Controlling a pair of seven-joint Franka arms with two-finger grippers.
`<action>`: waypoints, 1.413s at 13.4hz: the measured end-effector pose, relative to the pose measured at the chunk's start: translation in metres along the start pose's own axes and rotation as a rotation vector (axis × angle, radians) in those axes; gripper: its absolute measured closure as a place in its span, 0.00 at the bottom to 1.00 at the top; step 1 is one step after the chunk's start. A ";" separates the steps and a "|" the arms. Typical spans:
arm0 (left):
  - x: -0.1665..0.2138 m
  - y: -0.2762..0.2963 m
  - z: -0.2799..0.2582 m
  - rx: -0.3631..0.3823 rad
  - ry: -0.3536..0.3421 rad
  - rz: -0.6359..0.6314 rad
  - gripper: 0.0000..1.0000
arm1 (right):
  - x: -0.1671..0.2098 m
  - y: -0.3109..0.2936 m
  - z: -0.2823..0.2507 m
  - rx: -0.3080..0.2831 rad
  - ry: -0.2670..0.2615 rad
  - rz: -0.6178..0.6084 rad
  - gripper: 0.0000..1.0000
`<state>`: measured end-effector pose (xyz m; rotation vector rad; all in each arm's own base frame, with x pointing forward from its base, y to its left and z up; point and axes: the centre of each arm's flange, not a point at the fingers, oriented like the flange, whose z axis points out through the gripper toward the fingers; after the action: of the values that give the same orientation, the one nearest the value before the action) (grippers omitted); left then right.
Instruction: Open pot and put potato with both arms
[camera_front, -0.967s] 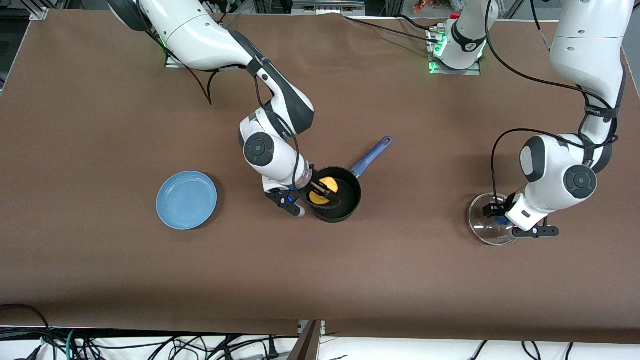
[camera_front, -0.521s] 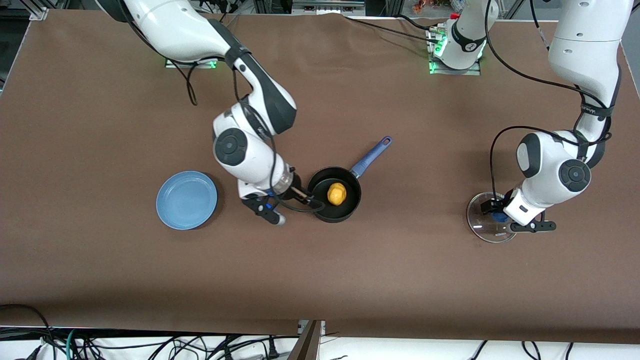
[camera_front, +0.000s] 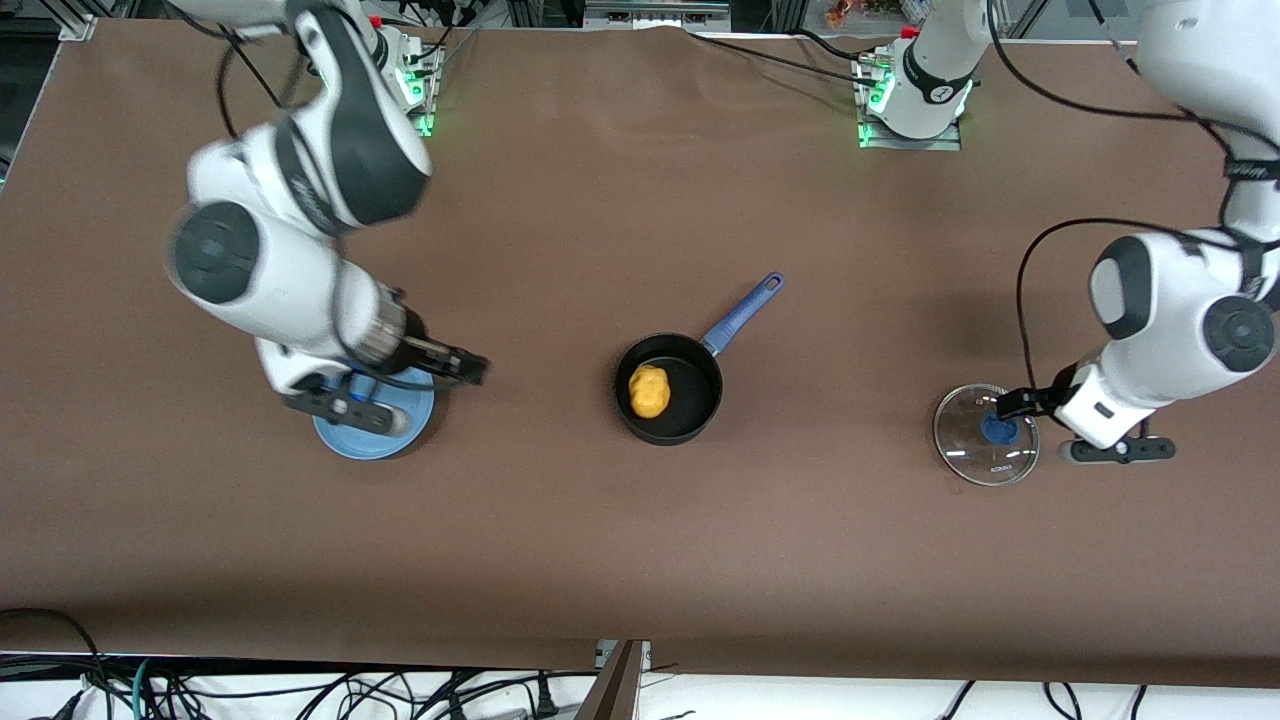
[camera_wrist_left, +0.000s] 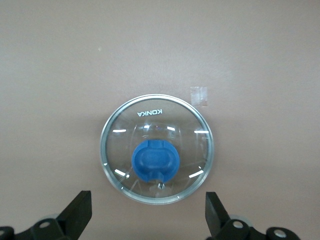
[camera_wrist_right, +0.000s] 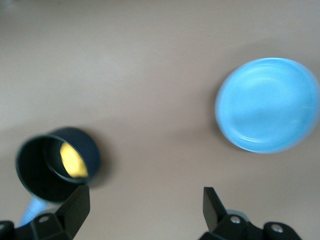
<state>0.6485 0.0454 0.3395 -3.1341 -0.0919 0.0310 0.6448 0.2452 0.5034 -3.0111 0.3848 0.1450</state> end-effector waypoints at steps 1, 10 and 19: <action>-0.003 0.001 -0.030 -0.001 0.001 0.002 0.00 | -0.005 0.021 -0.022 -0.011 -0.014 -0.019 0.00; -0.061 0.008 -0.256 -0.007 -0.045 0.006 0.00 | -0.069 0.150 -0.111 -0.049 -0.021 -0.167 0.00; -0.067 0.038 -0.255 -0.006 -0.084 -0.023 0.00 | -0.066 0.193 -0.123 -0.103 -0.002 -0.267 0.00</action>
<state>0.5887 0.0026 0.5959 -3.1371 -0.1287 0.1622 0.5422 0.0613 0.6146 -3.1254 -0.0288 0.1500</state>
